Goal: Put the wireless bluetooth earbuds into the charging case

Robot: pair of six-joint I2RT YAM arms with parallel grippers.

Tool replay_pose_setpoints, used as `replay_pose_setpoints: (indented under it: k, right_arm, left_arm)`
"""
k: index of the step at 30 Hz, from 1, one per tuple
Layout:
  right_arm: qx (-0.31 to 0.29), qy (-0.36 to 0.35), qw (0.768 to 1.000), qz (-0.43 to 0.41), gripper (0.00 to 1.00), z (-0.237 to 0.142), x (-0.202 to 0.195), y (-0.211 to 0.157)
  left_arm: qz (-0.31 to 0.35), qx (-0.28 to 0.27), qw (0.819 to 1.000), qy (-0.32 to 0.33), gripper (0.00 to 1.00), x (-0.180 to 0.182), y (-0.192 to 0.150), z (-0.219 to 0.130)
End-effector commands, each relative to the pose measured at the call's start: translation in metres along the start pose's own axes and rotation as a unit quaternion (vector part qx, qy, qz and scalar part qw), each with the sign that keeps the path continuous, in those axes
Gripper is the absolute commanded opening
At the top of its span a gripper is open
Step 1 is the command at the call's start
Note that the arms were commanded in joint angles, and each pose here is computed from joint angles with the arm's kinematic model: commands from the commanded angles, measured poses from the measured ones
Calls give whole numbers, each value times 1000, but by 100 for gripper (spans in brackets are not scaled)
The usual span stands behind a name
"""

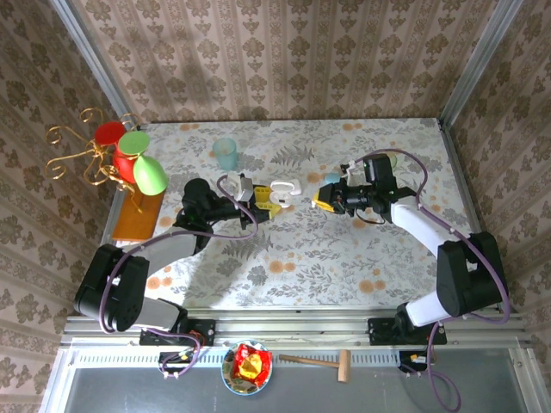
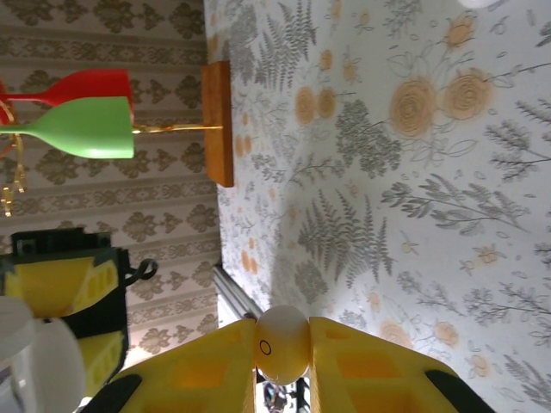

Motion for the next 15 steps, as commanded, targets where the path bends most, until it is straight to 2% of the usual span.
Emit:
replay_pose_setpoints:
  k: [1,15]
  right_arm:
    - [5,40,999,-8,19,-7,20,-3]
    - [5,43,999,11,18,-12,28,-4]
  left_arm:
    - [31,-10,999,0,29,-2,13,-2]
    - [37,1,999,2,29,-6,13,2]
Point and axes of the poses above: each hand's point on the last joint's axis, 136 mm out from that joint toward the fingers, its own z axis out along the fingers, its own x axis along the line the jaws close on, y = z × x, the point moved 1 cm from there along -z, back along the fingers, and after that the axes turned 6 degrees about -z, right-handed, at the moved point
